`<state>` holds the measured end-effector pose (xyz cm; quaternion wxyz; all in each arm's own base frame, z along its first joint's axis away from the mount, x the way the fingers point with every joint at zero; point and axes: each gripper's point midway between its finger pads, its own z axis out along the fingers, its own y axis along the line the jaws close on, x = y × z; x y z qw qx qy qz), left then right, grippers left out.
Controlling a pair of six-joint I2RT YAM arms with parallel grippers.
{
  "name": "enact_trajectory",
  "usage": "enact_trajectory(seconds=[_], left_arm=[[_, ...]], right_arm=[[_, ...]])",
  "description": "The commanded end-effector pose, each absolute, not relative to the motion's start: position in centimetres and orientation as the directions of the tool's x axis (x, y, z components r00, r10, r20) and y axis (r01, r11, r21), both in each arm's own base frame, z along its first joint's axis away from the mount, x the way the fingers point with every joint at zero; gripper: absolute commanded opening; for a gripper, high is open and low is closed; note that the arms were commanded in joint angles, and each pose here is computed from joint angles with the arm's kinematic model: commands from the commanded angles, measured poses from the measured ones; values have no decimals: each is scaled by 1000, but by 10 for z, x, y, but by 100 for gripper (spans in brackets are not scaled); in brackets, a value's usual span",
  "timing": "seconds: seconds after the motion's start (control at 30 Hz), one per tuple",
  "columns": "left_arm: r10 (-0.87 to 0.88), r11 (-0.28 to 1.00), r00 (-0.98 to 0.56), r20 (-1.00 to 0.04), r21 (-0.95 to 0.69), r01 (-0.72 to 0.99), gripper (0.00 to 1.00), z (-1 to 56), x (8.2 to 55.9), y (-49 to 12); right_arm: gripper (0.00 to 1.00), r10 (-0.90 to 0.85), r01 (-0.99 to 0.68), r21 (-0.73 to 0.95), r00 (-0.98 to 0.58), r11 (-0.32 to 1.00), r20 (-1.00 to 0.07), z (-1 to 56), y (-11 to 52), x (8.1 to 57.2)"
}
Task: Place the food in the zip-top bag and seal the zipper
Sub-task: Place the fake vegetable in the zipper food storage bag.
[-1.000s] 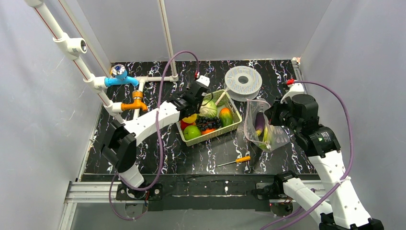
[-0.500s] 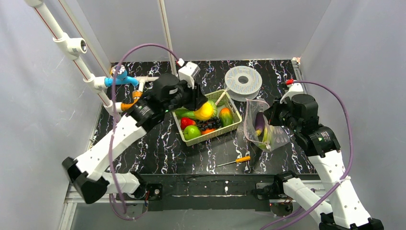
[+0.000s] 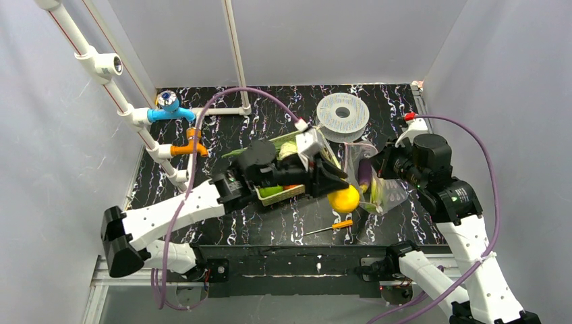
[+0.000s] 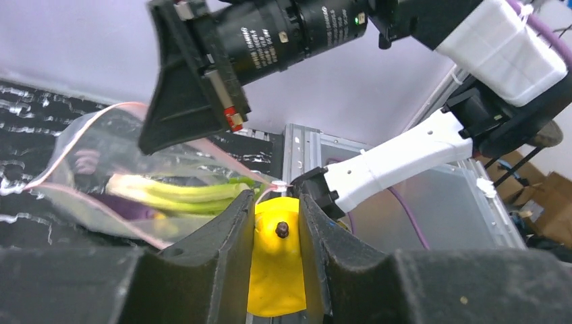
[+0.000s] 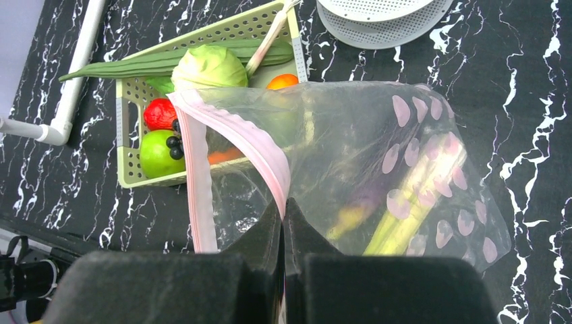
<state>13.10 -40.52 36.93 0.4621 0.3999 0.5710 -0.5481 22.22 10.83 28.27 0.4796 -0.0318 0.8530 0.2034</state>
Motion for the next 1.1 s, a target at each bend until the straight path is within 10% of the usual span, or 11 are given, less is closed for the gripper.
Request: enact_trajectory(seconds=[0.0,0.73,1.07], left_arm=[[-201,117,-22,-979,-46,992,0,391,142,-428],[-45,442,136,-990,102,891,3,330,223,-468],[60,522,135,-989,146,840,69,318,241,-460]], right_arm=[[1,181,-297,342,-459,892,-870,319,112,219],[1,185,-290,338,-449,895,-874,319,110,218],[1,182,-288,336,-453,897,-873,316,110,219]])
